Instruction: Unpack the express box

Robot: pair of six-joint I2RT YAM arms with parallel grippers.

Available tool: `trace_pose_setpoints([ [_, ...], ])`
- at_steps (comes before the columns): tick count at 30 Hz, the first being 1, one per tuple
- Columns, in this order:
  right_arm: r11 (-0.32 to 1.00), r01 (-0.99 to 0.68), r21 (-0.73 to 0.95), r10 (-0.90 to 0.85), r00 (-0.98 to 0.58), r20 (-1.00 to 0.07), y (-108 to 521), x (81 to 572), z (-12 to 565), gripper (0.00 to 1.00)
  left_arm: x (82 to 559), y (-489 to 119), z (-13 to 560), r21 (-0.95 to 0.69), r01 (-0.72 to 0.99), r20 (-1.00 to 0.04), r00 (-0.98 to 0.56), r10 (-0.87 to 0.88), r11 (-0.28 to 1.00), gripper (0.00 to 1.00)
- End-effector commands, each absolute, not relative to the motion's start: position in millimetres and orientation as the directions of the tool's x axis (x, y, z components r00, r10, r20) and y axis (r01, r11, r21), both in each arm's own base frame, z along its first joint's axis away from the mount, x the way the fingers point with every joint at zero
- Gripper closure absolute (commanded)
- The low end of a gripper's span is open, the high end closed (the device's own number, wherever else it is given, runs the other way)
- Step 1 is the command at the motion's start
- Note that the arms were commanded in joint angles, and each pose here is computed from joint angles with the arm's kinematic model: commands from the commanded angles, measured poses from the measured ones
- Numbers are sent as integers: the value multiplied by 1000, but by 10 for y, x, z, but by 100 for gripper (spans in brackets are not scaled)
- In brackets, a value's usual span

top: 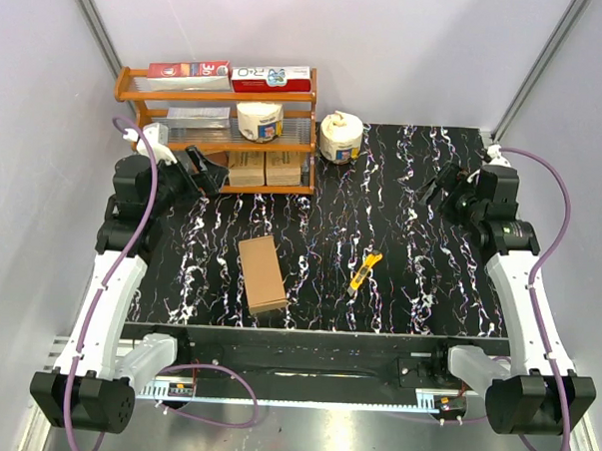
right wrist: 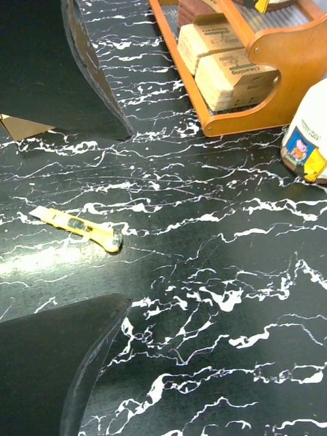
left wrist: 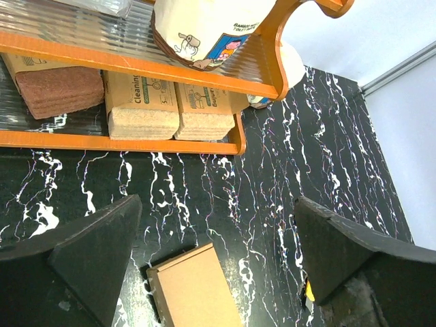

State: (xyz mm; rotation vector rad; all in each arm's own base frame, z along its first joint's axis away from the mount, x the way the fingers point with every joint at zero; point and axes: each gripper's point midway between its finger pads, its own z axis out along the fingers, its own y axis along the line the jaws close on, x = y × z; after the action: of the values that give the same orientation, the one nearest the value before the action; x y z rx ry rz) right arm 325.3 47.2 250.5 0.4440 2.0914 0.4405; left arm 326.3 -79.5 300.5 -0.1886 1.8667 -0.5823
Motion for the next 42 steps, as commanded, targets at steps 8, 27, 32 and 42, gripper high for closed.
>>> trace_pose_setpoints([
  [8,846,26,532,439,-601,-668,825,3088,2313,0,3148,-704,2534,-491,-4,-754,-498,-428,871,1],
  [27,889,-309,337,10,-724,-690,2540,2591,1621,25,2169,-836,761,-556,-445,-294,-685,-666,703,25],
  [32,872,-405,277,-101,-701,-706,2870,2465,1538,27,2081,-842,575,-516,-474,-267,-703,-660,714,33],
  [42,885,-457,94,-263,-654,-709,3158,2415,1434,25,2000,-1146,244,-476,-450,-179,-792,-584,756,39],
])
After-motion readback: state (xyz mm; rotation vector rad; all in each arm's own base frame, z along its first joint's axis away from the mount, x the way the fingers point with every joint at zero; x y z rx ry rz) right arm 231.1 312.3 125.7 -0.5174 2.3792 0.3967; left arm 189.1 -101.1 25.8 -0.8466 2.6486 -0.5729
